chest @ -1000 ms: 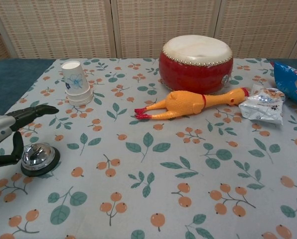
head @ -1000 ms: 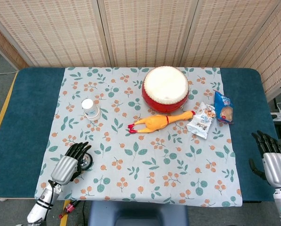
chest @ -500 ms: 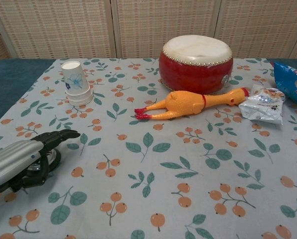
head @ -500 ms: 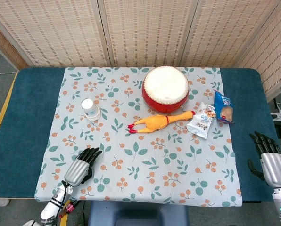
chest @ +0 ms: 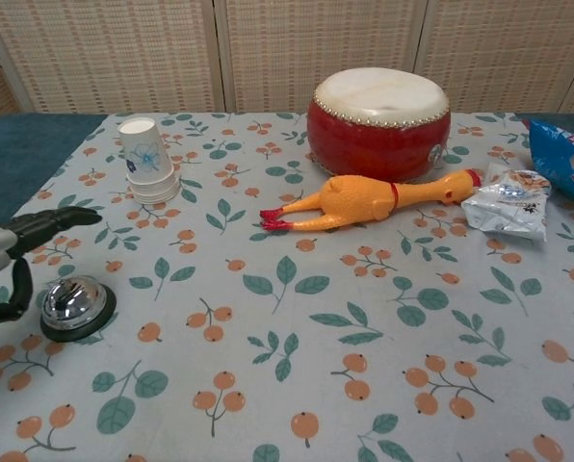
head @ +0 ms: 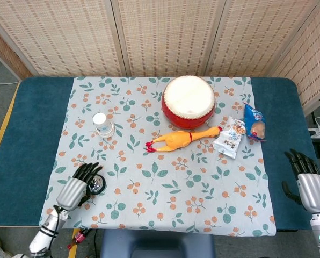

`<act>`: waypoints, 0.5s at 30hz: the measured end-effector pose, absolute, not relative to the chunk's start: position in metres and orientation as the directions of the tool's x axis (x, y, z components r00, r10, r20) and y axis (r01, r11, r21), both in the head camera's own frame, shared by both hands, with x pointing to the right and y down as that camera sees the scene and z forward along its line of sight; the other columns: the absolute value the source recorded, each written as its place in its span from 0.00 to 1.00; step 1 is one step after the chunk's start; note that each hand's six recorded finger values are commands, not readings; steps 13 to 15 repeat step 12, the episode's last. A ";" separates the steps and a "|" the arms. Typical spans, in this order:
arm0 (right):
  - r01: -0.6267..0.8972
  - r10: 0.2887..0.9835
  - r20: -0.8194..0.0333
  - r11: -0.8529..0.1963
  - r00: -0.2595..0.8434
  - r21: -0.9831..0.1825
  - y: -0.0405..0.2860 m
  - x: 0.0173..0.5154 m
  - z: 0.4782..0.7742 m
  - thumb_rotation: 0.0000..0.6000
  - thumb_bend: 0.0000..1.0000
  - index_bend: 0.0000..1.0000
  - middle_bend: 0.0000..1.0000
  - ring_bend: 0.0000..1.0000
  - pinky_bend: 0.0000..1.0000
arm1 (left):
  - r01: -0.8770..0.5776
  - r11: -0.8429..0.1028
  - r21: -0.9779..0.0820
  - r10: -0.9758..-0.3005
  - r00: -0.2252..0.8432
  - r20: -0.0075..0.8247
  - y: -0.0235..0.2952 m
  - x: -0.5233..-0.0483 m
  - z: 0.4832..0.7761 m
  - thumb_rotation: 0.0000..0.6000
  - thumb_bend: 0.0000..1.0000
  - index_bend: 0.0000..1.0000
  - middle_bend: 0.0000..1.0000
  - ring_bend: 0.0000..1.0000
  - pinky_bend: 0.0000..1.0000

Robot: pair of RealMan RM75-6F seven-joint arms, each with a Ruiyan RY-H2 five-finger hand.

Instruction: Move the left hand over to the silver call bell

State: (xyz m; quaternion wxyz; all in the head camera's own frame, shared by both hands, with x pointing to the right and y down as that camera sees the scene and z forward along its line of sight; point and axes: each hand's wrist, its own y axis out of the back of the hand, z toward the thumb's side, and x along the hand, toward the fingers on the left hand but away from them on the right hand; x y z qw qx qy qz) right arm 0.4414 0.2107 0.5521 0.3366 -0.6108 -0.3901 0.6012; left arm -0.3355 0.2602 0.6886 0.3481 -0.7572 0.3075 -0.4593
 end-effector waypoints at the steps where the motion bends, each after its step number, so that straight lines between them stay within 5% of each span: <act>1: 0.072 0.881 -0.472 -0.469 -0.029 -0.880 0.210 0.442 0.553 1.00 0.38 0.01 0.00 0.00 0.09 | -0.126 -0.558 -0.820 -0.791 0.380 0.480 0.258 -0.343 0.680 1.00 1.00 0.00 0.00 0.00 0.10; 8: 0.060 0.874 -0.484 -0.482 -0.033 -0.874 0.211 0.440 0.557 1.00 0.38 0.01 0.00 0.00 0.09 | -0.001 -0.505 -0.863 -0.848 0.187 0.496 0.254 -0.423 0.618 1.00 1.00 0.00 0.00 0.00 0.13; 15: 0.057 0.873 -0.486 -0.483 -0.036 -0.874 0.211 0.440 0.557 1.00 0.38 0.01 0.00 0.00 0.09 | -0.007 -0.491 -0.871 -0.868 0.081 0.489 0.250 -0.448 0.610 1.00 1.00 0.00 0.00 0.00 0.13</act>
